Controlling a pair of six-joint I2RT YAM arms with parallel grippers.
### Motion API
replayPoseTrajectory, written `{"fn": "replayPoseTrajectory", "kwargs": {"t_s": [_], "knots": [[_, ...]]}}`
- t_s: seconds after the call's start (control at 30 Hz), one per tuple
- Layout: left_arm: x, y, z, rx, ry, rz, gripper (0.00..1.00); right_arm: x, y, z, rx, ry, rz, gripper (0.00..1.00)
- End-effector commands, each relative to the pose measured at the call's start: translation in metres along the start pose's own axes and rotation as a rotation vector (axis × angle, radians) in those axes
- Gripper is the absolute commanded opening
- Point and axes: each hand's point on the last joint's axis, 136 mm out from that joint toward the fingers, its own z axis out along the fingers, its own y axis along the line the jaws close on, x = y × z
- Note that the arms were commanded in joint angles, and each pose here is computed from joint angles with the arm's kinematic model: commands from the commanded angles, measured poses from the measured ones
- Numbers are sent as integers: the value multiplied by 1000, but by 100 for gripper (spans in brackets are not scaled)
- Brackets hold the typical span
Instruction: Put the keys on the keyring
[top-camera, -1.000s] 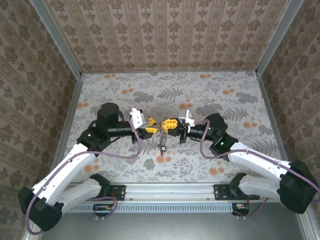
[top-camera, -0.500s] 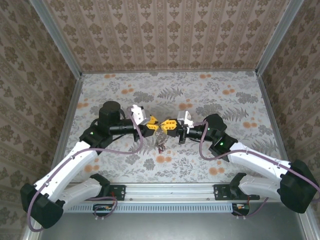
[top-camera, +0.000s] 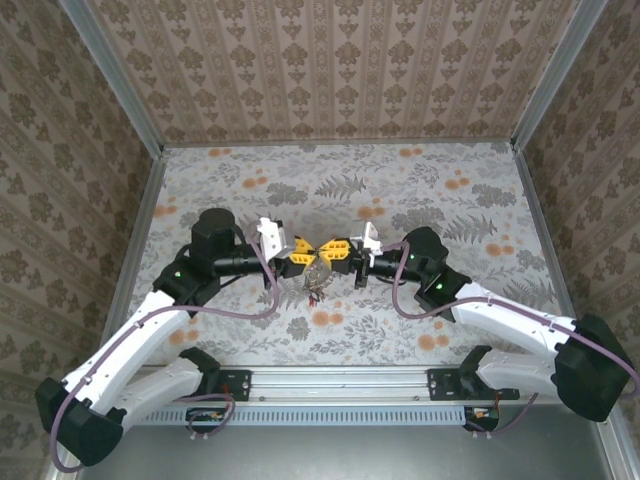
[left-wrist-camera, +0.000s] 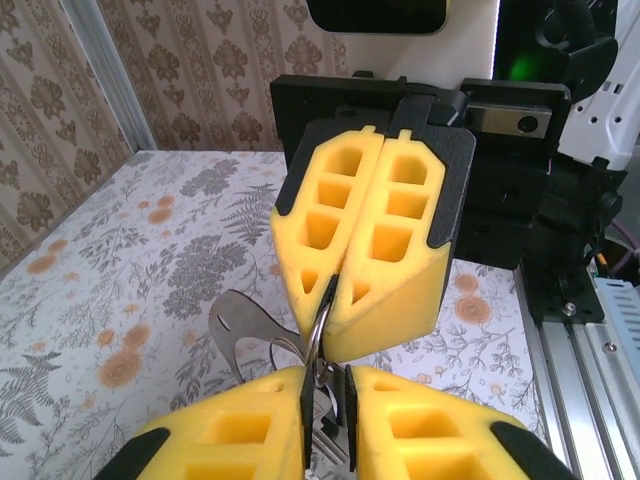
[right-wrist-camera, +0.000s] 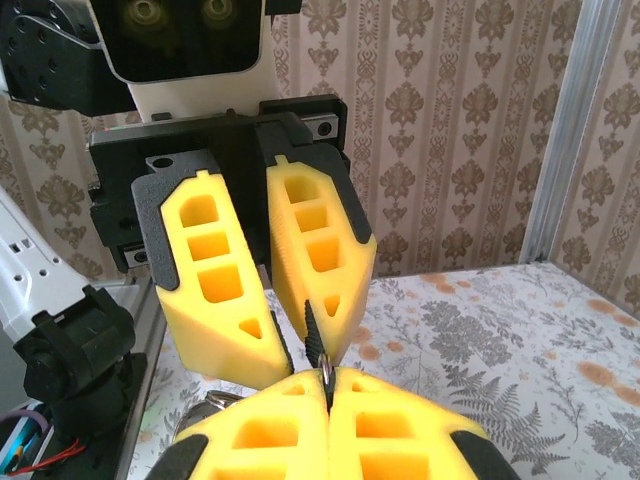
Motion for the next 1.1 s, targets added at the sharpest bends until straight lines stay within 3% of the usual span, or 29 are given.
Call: {"fn": "replayPoseTrajectory", "kwargs": {"t_s": [0.0,0.1,0.53,0.8,0.87,1.0,1.07], "knots": [[3,-1,1,12,18,11,25,-42,3,4,-23,-109,-50,0],[8,1,1,-10,31,15,29,-44,4,5,-29,-114,-50,0],[18,7,0,-50,71,20,25,-50,6,8,-58,-129,-45,0],[6,14,3,-63,19,-19,26,-46,10,10,-86,-123,-47,0],[2,13,2,-58,9,-20,22,-44,11,9,-85,-119,-48,0],[-4,9,-2,-41,-1,-4,3,-38,12,8,-81,-94,-54,0],[-4,7,-4,-39,7,8,0,-33,11,7,-73,-72,-60,0]]}}
